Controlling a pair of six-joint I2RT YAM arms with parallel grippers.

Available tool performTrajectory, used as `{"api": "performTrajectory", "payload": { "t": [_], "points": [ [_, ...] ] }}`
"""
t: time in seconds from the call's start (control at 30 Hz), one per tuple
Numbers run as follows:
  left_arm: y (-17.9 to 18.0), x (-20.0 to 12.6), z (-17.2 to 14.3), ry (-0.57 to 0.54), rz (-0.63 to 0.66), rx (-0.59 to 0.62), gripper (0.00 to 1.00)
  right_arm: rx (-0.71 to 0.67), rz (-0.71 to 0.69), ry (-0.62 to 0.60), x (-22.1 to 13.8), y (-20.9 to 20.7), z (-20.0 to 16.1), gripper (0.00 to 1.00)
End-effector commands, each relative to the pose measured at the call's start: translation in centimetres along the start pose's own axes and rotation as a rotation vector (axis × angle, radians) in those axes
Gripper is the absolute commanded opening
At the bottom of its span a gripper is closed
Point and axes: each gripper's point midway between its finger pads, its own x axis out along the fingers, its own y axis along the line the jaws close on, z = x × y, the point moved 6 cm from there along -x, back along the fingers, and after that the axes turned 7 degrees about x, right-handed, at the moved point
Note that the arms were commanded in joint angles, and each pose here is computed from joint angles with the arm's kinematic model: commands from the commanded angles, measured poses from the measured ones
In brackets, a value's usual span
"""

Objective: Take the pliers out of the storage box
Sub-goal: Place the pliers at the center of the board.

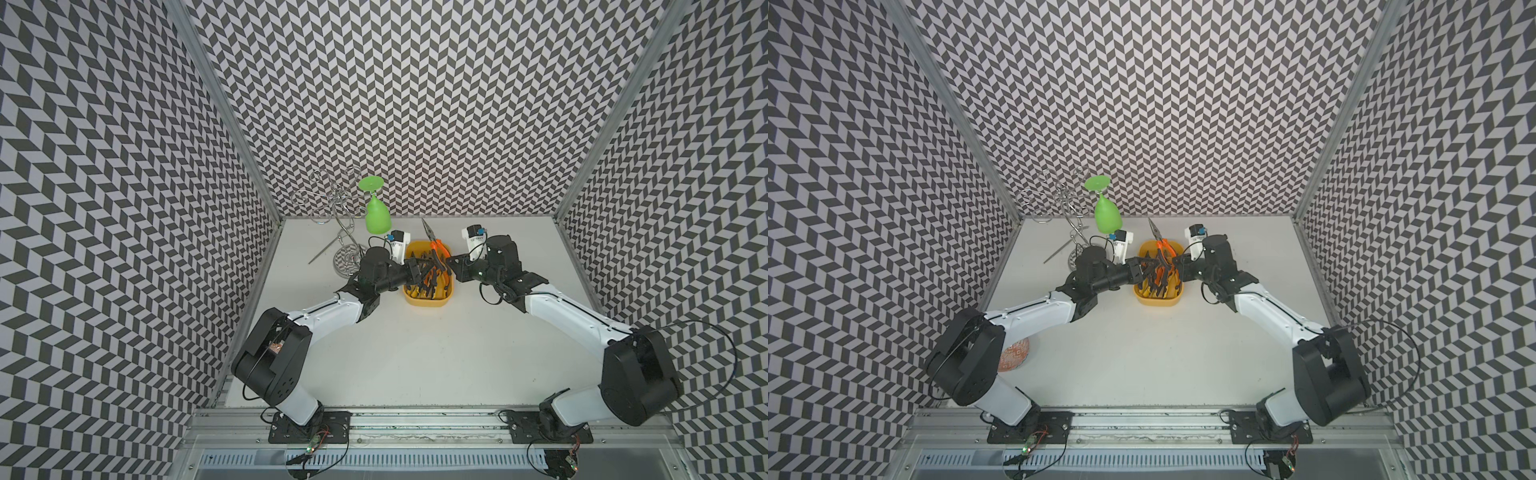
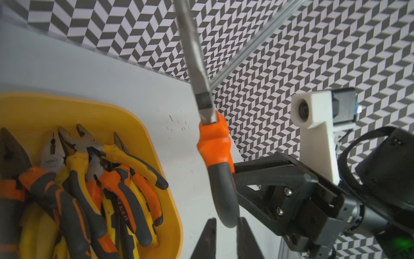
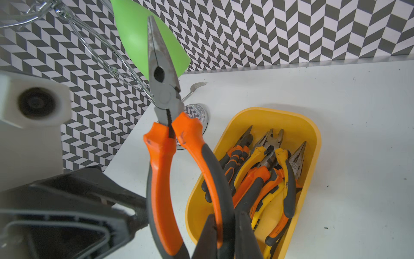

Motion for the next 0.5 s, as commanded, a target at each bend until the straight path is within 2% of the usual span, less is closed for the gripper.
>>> {"api": "performTrajectory", "payload": {
  "t": [0.0, 0.1, 0.27, 0.37, 0.47],
  "points": [
    [-1.5, -0.2, 2.0, -0.076, -0.024, 0.063, 0.36, -0.052, 0.05, -0.111, -1.4, 1.6, 2.1, 0.0],
    [-2.0, -0.8, 2.9, -0.137, -0.014, 0.098, 0.52, -0.051, 0.051, -0.119, -1.9, 1.7, 1.9, 0.0],
    [-2.2, -0.2, 4.6, -0.225, -0.027, 0.092, 0.68, -0.056, 0.049, -0.145, -2.5, 1.5, 1.2, 0.0],
    [-1.7, 0.4, 5.3, -0.272, -0.01, 0.078, 0.7, -0.053, 0.079, -0.15, -3.0, 1.8, 1.0, 0.0],
    [-1.4, 1.1, 6.0, -0.301, 0.0, 0.074, 0.62, -0.046, 0.1, -0.152, -3.2, 2.0, 0.8, 0.0]
  ]
}}
